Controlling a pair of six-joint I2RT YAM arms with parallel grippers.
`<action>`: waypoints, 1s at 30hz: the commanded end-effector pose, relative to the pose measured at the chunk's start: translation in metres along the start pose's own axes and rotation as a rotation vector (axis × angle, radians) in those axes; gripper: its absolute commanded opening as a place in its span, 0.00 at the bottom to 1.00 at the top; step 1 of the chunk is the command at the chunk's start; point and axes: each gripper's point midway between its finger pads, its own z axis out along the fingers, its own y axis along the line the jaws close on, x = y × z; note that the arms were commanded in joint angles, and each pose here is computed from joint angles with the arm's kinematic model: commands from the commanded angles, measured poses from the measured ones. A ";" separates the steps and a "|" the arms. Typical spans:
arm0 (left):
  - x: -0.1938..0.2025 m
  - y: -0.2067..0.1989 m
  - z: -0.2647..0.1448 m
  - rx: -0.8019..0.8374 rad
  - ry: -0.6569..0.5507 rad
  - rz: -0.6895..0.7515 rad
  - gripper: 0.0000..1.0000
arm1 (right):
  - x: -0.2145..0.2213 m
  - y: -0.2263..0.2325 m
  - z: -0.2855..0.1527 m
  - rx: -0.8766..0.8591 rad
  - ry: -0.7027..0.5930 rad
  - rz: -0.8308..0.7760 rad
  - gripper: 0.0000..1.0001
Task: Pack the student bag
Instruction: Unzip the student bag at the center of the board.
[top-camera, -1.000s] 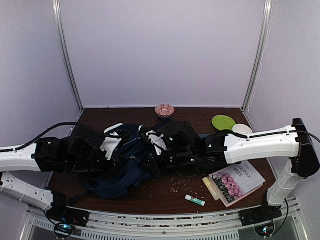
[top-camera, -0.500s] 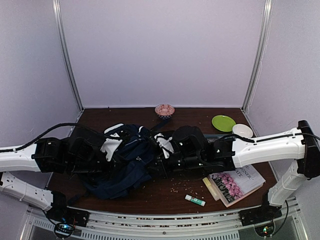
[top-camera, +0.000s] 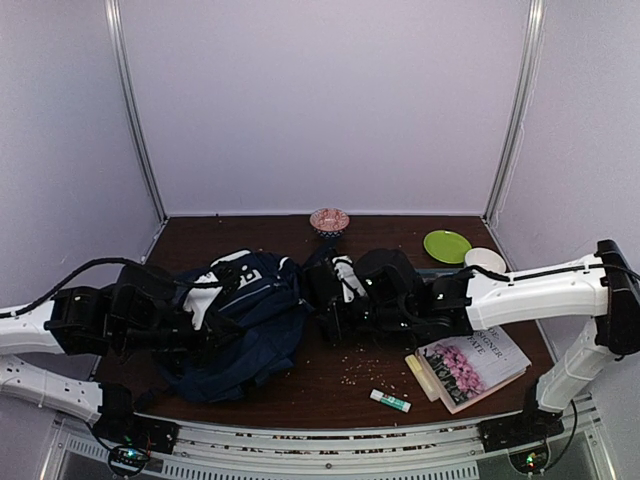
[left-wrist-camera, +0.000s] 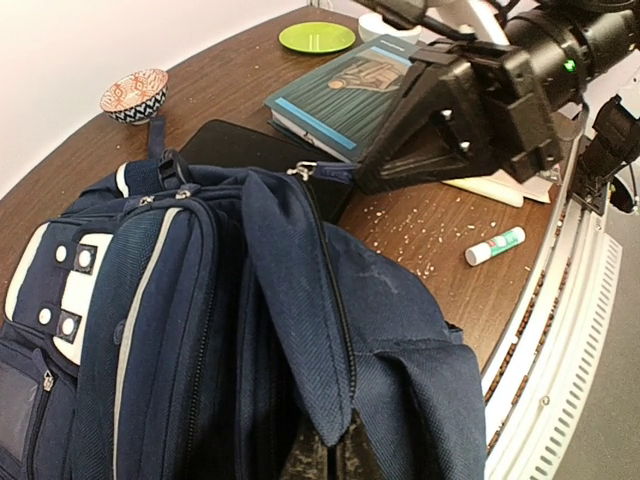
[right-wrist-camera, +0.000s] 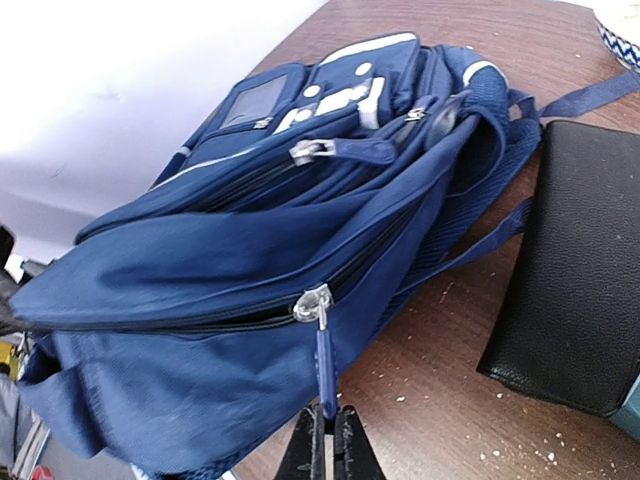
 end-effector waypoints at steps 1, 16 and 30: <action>-0.032 -0.002 -0.022 0.040 -0.145 -0.040 0.00 | -0.007 -0.045 0.012 0.194 -0.021 0.057 0.00; 0.003 0.025 -0.050 -0.043 -0.112 -0.129 0.00 | -0.014 -0.061 0.051 0.233 -0.045 0.119 0.00; -0.001 0.020 -0.030 -0.049 -0.097 -0.132 0.00 | -0.004 -0.044 0.035 0.135 -0.022 0.120 0.23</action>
